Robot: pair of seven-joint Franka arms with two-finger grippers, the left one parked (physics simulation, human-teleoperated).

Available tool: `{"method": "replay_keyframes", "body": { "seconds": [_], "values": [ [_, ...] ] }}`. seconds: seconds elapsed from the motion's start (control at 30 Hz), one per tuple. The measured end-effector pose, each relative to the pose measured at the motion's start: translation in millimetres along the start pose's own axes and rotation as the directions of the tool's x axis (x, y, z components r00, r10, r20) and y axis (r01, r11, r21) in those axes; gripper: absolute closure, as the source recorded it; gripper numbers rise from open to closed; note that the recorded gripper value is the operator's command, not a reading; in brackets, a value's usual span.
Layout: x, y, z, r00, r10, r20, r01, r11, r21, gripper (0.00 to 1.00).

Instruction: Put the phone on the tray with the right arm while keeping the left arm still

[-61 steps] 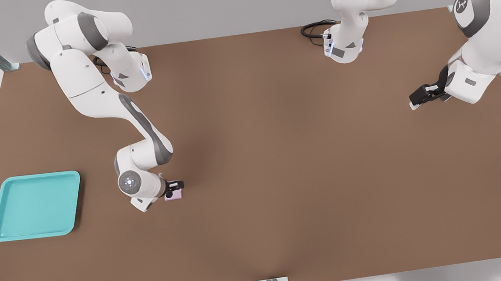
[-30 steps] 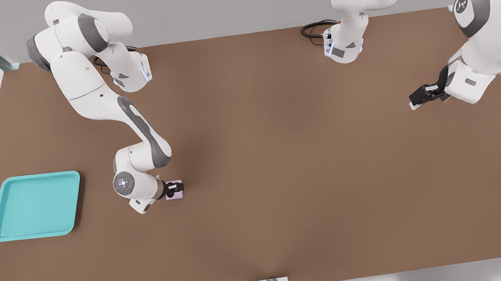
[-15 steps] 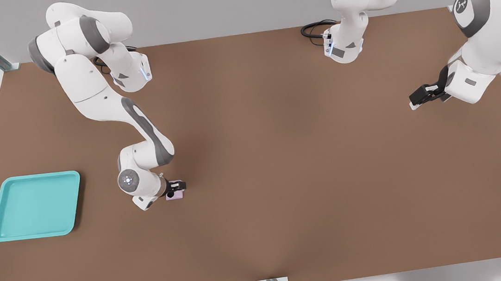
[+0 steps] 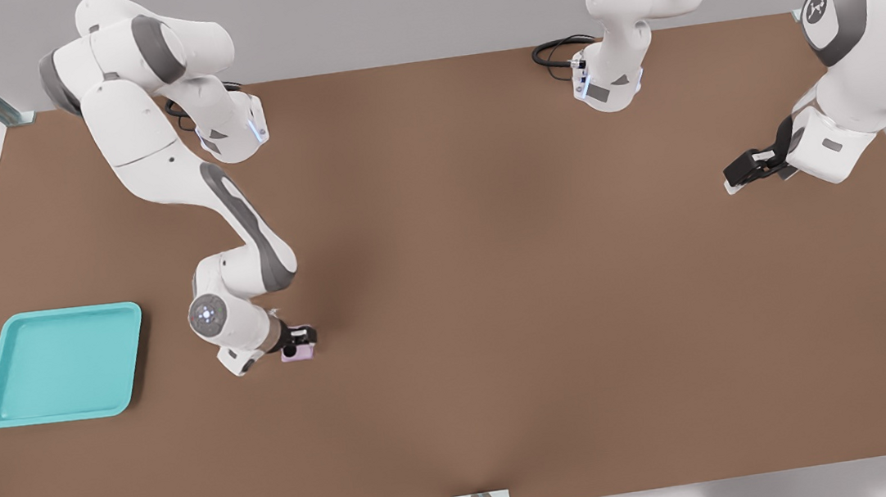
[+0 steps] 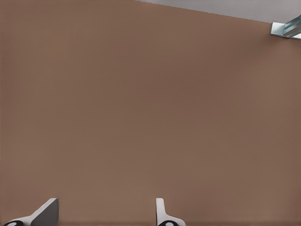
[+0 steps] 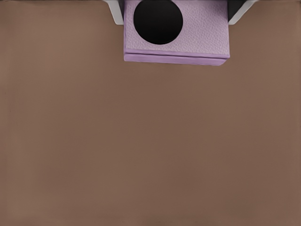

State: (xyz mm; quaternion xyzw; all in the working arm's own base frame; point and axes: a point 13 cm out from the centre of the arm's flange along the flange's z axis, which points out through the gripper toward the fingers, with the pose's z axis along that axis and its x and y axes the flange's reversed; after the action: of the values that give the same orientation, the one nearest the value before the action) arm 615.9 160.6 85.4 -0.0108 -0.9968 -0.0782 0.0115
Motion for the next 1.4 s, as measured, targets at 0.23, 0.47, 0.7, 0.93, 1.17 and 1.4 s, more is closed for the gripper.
{"method": "replay_keyframes", "body": {
  "seconds": [0.23, 0.47, 0.7, 0.93, 1.17, 1.4],
  "values": [
    [-11.8, -166.3, -72.9, 0.978, 0.201, 0.059, -0.201, 0.98, -0.004, 0.23],
    [41.0, -327.5, -98.4, 0.943, 0.327, 0.068, -0.324, 0.945, -0.055, 0.22],
    [60.5, -386.5, -71.4, 0.966, 0.247, 0.073, -0.244, 0.969, -0.044, 0.03],
    [2.5, -375.2, -141.3, 0.977, 0.051, 0.208, -0.062, 0.997, 0.047, 0.0],
    [-63.7, -103.2, -424.6, 0.896, -0.315, 0.312, 0.23, 0.932, 0.281, 0.0],
    [-6.0, -88.3, -408.1, 0.975, -0.199, 0.104, 0.176, 0.964, 0.198, 0.0]
  ]
}}
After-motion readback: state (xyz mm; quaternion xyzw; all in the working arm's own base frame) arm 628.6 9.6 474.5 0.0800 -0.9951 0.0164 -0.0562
